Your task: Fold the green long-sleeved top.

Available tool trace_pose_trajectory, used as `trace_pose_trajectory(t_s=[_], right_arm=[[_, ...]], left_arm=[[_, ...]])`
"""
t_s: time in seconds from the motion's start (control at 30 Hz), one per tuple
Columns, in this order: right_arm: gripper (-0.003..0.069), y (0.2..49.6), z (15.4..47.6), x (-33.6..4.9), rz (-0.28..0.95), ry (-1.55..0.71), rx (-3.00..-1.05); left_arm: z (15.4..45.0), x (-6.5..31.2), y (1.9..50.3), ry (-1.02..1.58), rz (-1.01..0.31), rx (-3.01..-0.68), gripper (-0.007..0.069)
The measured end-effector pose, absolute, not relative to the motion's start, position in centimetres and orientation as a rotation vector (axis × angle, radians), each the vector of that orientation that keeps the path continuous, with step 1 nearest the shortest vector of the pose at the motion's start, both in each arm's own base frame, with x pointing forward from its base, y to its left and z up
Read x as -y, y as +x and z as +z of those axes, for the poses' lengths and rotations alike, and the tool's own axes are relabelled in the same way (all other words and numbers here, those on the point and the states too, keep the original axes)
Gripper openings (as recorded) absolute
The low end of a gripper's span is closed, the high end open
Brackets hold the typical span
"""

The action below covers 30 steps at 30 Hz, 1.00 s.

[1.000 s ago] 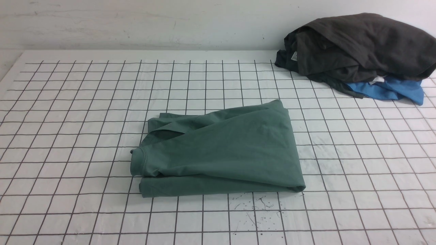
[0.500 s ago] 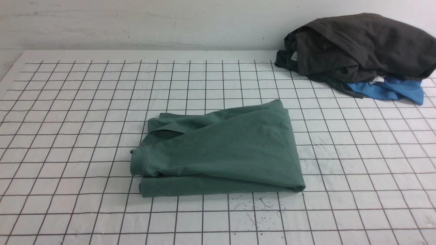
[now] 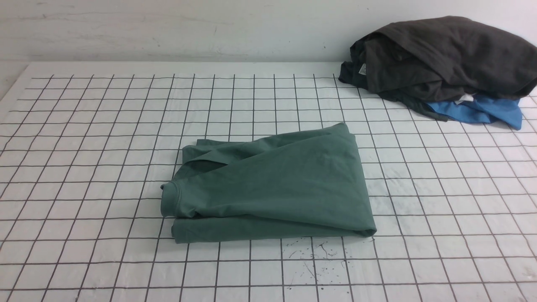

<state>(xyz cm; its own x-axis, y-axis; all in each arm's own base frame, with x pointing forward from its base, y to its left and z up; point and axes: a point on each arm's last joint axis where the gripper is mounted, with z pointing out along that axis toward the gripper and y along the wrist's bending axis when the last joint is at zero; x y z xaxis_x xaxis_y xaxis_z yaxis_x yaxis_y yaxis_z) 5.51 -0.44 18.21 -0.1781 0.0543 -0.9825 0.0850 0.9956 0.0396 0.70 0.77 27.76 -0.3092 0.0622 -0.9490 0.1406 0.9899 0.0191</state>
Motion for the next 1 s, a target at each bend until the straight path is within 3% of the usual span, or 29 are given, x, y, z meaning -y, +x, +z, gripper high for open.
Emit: trace_pose_trajectory(t_s=[0.27, 0.33, 0.6, 1.0], right_arm=[[-0.0014, 5.5, 18.2, 0.4, -0.027, 0.104, -1.751], [-0.0014, 5.5, 18.2, 0.4, -0.027, 0.104, -1.751], [-0.0014, 5.5, 18.2, 0.4, -0.017, 0.115, -1.750], [-0.0014, 5.5, 18.2, 0.4, -0.017, 0.116, -1.751]], left_arm=[[25.1, 0.0, 3.4, 0.023, -0.063, -1.713, -0.0007], [23.2, 0.1, 4.3, -0.031, -0.056, -1.690, -0.0007], [17.8, 0.0, 5.3, 0.005, 0.029, -1.819, -0.0007], [17.5, 0.0, 5.3, -0.006, 0.017, -1.835, -0.0007]])
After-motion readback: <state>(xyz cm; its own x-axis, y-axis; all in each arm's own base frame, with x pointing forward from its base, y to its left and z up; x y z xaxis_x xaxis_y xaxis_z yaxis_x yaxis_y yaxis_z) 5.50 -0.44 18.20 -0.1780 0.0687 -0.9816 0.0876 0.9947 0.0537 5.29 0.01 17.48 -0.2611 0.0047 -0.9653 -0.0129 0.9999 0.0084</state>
